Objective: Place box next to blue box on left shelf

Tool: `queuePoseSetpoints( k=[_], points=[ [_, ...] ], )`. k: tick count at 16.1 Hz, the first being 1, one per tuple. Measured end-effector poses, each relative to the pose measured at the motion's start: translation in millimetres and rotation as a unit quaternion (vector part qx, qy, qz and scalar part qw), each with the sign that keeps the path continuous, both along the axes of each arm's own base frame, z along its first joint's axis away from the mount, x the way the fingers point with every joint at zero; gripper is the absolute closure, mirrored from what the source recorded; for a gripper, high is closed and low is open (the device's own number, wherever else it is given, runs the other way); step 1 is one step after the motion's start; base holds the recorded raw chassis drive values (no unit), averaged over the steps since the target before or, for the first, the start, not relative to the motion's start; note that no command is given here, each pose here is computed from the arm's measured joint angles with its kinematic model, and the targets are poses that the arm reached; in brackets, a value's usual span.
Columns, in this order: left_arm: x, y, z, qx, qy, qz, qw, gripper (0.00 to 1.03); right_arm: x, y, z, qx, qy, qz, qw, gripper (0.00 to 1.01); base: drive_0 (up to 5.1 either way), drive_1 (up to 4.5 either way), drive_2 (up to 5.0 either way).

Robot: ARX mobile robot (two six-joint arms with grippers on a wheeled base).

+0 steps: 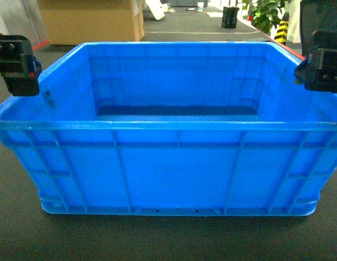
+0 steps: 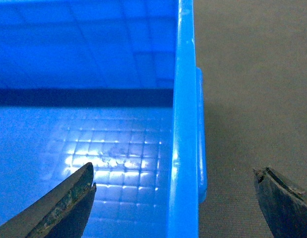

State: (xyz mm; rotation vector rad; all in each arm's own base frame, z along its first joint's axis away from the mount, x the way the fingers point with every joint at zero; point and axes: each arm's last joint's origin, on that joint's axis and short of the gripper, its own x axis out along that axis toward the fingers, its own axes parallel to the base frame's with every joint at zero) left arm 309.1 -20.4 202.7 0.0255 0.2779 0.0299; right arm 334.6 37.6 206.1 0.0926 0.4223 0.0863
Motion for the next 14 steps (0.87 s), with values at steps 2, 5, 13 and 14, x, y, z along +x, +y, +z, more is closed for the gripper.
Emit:
queuePoseSetpoints(
  k=[2, 5, 13, 14],
  points=[
    [9, -0.7, -7, -0.002, 0.031, -0.003, 0.9995, 0.05, 9, 2.8, -8.4, -0.003, 0.024, 0.000, 0.9997, 0.03, 0.0, 0.00, 0.0],
    [11, -2.8, -8, -0.017, 0.061, -0.013, 0.9979, 0.05, 12, 5.9, -3.5, -0.003, 0.021, 0.005, 0.9998, 0.03, 0.0, 0.00, 0.0],
    [15, -3.4, -14, -0.026, 0.087, -0.022, 0.9956, 0.69, 13, 7.5, -10.0, 0.000, 0.039, 0.000, 0.9992, 0.60, 0.0, 0.00, 0.0],
    [16, -4.5, -14, -0.025, 0.087, -0.023, 0.9956, 0.79, 14, 6.8, -10.8, -0.003, 0.040, -0.006, 0.9992, 0.70, 0.0, 0.00, 0.0]
  ],
)
